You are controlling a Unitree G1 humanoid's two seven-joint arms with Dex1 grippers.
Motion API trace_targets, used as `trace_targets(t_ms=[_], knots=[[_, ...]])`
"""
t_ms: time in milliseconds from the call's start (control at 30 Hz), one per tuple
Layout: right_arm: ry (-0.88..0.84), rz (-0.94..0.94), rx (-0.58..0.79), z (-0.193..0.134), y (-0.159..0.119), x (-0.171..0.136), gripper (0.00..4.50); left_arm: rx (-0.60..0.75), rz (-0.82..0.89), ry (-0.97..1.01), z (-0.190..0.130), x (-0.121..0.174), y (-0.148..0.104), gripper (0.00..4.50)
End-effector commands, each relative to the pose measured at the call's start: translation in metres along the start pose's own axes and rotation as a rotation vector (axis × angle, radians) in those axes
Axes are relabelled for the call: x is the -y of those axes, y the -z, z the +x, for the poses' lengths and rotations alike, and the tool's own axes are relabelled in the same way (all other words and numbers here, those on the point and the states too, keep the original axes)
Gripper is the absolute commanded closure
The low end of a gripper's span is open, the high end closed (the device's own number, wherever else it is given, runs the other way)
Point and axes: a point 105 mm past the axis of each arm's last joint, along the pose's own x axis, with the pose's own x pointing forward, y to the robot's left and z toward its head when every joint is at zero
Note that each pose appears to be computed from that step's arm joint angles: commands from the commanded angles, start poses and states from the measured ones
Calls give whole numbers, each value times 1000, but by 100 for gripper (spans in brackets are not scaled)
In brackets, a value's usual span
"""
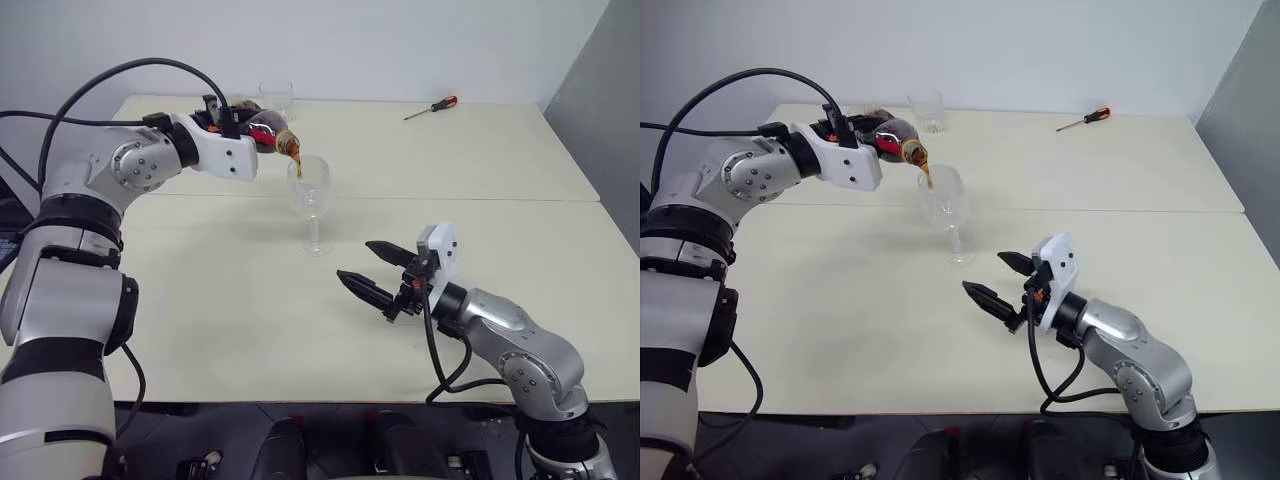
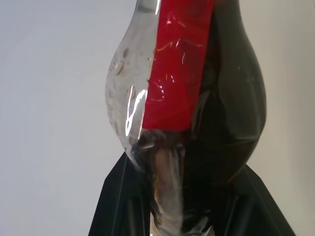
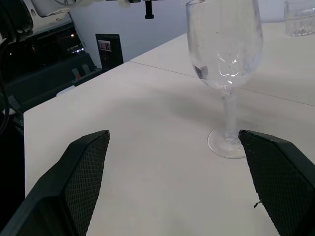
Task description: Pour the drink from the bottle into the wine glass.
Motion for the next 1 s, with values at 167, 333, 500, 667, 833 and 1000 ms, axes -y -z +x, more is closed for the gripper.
trace_targets(t_ms=[167,333,500,667,833,1000], knots=[[-11,-20,37,0,-6,-4,0,19,81,-73,-5,-31,-4,337],[-7,-19,39,0,-6,-4,0,16,93,-73,-5,-34,-4,337],[-5,-19,39,-1,-5,-4,0,15,99,-76,-5,-36,-4,337],[-3,-19,40,-1,-6,-4,0,10,103,-78,-6,-38,-3,337],[-3,-18,40,-1,-5,-4,0,7,106,-82,-7,-40,-2,337],[-2,-17,39,-1,-5,-4,0,4,108,-82,-7,-41,-2,337]])
